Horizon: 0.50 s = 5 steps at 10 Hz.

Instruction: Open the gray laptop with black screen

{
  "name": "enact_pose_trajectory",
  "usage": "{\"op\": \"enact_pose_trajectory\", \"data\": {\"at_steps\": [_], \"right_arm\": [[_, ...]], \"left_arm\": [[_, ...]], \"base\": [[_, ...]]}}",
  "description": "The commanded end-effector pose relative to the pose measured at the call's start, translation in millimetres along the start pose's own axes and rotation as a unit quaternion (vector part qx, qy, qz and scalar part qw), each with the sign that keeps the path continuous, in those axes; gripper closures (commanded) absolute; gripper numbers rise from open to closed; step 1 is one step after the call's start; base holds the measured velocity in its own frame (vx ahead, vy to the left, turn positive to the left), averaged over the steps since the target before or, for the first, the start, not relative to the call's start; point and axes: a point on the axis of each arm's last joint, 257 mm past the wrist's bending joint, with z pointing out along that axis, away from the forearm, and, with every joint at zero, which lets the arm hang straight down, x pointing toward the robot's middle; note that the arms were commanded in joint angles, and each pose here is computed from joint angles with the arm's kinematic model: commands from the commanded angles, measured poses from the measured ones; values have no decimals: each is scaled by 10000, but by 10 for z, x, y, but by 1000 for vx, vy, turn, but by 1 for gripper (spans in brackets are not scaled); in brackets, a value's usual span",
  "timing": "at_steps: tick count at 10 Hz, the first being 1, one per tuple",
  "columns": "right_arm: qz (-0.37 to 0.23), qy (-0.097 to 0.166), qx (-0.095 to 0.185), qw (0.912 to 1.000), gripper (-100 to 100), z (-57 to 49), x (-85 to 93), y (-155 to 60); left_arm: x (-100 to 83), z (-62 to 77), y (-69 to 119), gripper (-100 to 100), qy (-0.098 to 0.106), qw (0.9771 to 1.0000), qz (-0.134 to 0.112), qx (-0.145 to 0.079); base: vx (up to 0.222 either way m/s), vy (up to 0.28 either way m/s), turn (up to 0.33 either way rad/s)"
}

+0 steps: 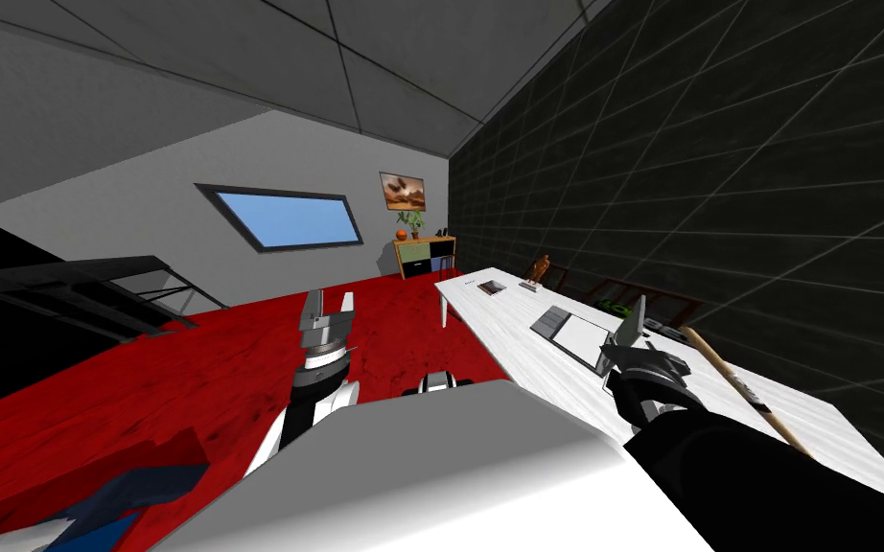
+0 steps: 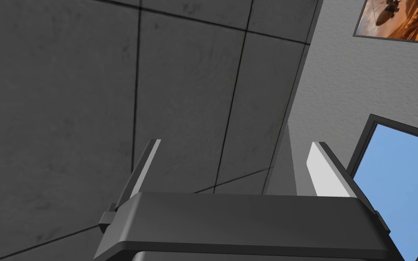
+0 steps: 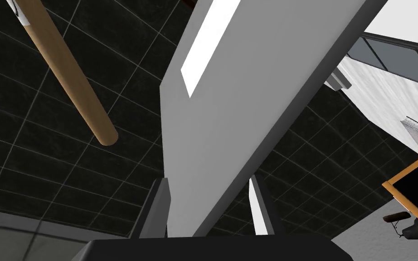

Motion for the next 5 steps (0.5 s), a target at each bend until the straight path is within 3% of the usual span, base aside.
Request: {"op": "enact_pose_trajectory", "data": {"at_steps": [1, 3, 4, 5], "right_arm": [[-526, 132, -119, 9985, 100, -92, 174, -129], [-887, 208, -191, 9957, 100, -158, 268, -230], [-763, 188, -150, 9968, 100, -130, 232, -191], [-1184, 317, -202, 9923, 100, -199, 389, -211]], "left_arm": [[0, 0, 0, 0, 0, 10000, 0, 0], [0, 0, 0, 0, 0, 10000, 0, 0], [0, 0, 0, 0, 0, 10000, 0, 0], [0, 0, 0, 0, 0, 10000, 0, 1]], "base": [[126, 57, 8], [163, 58, 6], [87, 19, -4], [85, 18, 48]]}}
